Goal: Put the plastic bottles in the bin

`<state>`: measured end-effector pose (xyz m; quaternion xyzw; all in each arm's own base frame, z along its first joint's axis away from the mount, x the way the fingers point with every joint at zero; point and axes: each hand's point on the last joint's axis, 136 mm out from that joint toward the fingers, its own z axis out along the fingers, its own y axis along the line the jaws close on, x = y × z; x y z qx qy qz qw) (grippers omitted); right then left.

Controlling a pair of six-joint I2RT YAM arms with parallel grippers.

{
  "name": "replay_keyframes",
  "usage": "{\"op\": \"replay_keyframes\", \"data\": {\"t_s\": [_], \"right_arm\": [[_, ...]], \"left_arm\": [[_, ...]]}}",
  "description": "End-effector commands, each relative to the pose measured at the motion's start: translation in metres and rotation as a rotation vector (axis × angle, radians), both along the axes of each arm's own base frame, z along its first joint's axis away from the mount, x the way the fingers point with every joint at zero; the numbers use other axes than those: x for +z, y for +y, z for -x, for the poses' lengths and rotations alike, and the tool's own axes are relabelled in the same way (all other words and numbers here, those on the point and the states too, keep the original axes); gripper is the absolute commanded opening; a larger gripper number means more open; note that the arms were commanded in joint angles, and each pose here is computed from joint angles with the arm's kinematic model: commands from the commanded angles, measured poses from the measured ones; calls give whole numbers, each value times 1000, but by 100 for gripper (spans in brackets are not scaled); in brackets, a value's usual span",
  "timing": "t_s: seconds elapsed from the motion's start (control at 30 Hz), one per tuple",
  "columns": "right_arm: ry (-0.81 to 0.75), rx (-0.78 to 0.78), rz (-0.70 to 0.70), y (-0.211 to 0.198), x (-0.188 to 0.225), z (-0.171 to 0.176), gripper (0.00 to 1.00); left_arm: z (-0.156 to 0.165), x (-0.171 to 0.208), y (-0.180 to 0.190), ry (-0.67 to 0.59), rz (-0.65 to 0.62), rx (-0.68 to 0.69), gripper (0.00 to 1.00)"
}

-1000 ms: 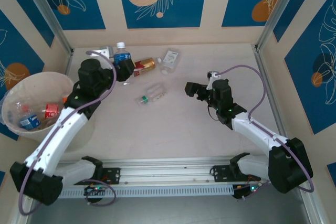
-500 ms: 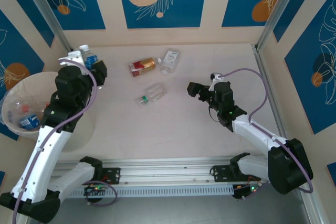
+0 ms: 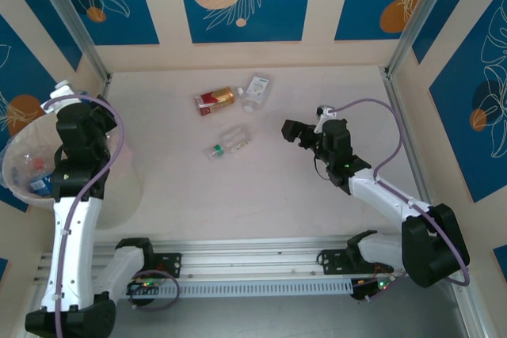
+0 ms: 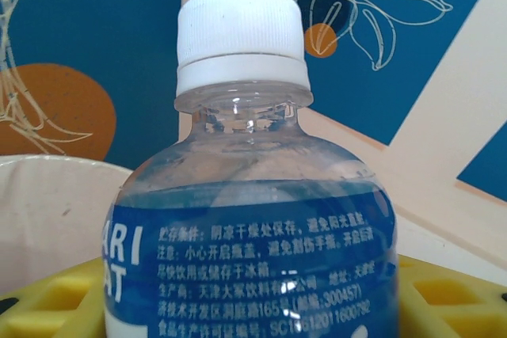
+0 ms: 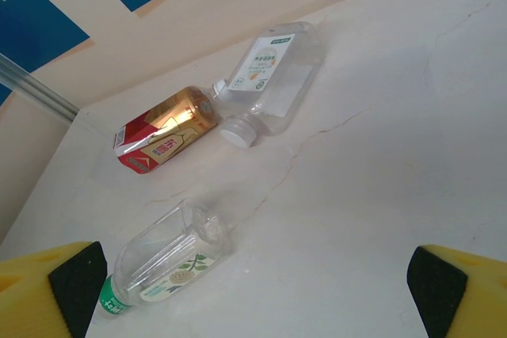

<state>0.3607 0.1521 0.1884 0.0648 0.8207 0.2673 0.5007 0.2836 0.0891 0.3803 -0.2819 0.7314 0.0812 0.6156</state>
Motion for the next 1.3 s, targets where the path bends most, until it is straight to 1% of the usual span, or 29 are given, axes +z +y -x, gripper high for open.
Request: {"op": "replay_keyframes", "data": {"t_s": [0.0, 0.1, 0.13, 0.2, 0.23, 0.27, 0.4, 0.5, 0.6, 0.7, 0.73, 0.77, 0.83, 0.87, 1.07, 1.27], "right_arm": [[-33, -18, -10, -5, 9, 2, 100], [-42, -14, 5, -6, 14, 2, 100], [-45, -16, 7, -7, 16, 2, 100], [-52, -17, 7, -7, 20, 1, 100], [-53, -13, 7, -6, 21, 1, 100], [-54, -10, 6, -5, 23, 0, 100], [-56, 17, 2, 1, 30, -4, 100], [-58, 48, -9, 8, 34, -5, 100], [-54, 58, -10, 11, 33, -4, 100], [-45, 59, -9, 12, 31, -4, 99], [-43, 60, -11, 12, 31, -4, 100], [-43, 64, -10, 13, 31, -3, 100], [-43, 65, -12, 14, 32, -3, 99], [-44, 66, -13, 14, 32, -3, 100], [-39, 79, -6, 18, 31, 0, 100], [-26, 66, -5, 16, 24, 3, 100]], "left_arm": [[4, 2, 4, -54, 68, -7, 48], [12, 4, 18, -39, 64, 49, 48], [18, 5, 25, -29, 58, 90, 48], [34, 1, 45, -16, 69, 225, 48], [40, -3, 54, -21, 79, 292, 46], [42, -7, 59, -29, 93, 326, 45], [37, -18, 62, -75, 171, 357, 43], [41, -28, 71, -82, 210, 448, 47], [42, -40, 79, -84, 252, 529, 48], [50, -50, 85, -79, 272, 605, 56], [54, -52, 86, -82, 275, 629, 62], [56, -54, 87, -84, 279, 645, 74], [53, -54, 87, -82, 281, 634, 98], [50, -53, 86, -81, 284, 617, 100], [39, -39, 76, -97, 310, 521, 100], [17, -26, 53, -125, 363, 334, 100]]}}
